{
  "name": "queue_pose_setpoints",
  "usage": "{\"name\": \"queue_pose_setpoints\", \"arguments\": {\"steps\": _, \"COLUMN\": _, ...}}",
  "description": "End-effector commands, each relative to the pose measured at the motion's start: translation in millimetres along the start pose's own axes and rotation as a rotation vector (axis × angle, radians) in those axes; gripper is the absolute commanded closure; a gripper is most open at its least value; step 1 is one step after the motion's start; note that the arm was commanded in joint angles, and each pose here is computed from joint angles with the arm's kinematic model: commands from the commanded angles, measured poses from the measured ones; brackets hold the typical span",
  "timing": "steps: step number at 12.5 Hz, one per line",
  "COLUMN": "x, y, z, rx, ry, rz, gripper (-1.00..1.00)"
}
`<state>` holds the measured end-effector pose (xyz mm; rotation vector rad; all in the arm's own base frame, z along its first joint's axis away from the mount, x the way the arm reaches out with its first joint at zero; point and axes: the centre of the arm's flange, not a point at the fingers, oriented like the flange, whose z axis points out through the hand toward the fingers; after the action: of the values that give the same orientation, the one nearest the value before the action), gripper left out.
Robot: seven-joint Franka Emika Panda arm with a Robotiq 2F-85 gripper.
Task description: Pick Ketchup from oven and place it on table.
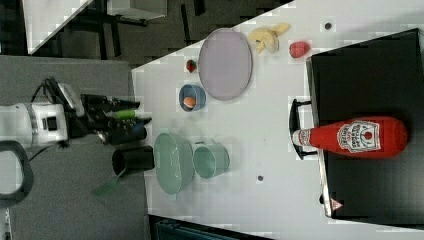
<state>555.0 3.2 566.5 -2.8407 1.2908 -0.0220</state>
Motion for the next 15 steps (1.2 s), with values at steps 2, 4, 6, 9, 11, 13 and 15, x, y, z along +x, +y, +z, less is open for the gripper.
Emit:
{"name": "queue_pose_setpoints", "arguments": {"steps": 2, "x": -69, "y": 115, "z": -69, "rx": -0.044, "ry": -0.026, "rz": 0.017, "gripper": -0.80}}
{"name": "queue_pose_setpoints", "arguments": {"steps": 4, "x": -65, "y": 120, "z": -69, "rx": -0.043, "ry": -0.027, "rz": 0.029, "gripper": -1.00}}
{"name": "queue_pose_setpoints", "arguments": {"steps": 6, "x": -49, "y": 134, "z": -67, "rx": -0.037, "ry": -0.039, "rz": 0.070, "gripper": -1.00}}
{"name": "queue_pose_setpoints", "arguments": {"steps": 9, "x": -7, "y": 171, "z": -56, "rx": -0.022, "ry": -0.074, "rz": 0.177, "gripper": -1.00}}
{"name": "queue_pose_setpoints", "arguments": {"steps": 11, "x": 31, "y": 199, "z": -44, "rx": 0.006, "ry": -0.076, "rz": 0.265, "gripper": -1.00}}
{"name": "queue_pose_setpoints", "arguments": {"steps": 13, "x": 66, "y": 226, "z": -27, "rx": 0.027, "ry": -0.071, "rz": 0.349, "gripper": -1.00}}
{"name": "queue_pose_setpoints", "arguments": {"steps": 15, "x": 97, "y": 248, "z": -7, "rx": 0.035, "ry": -0.059, "rz": 0.422, "gripper": -1.00}}
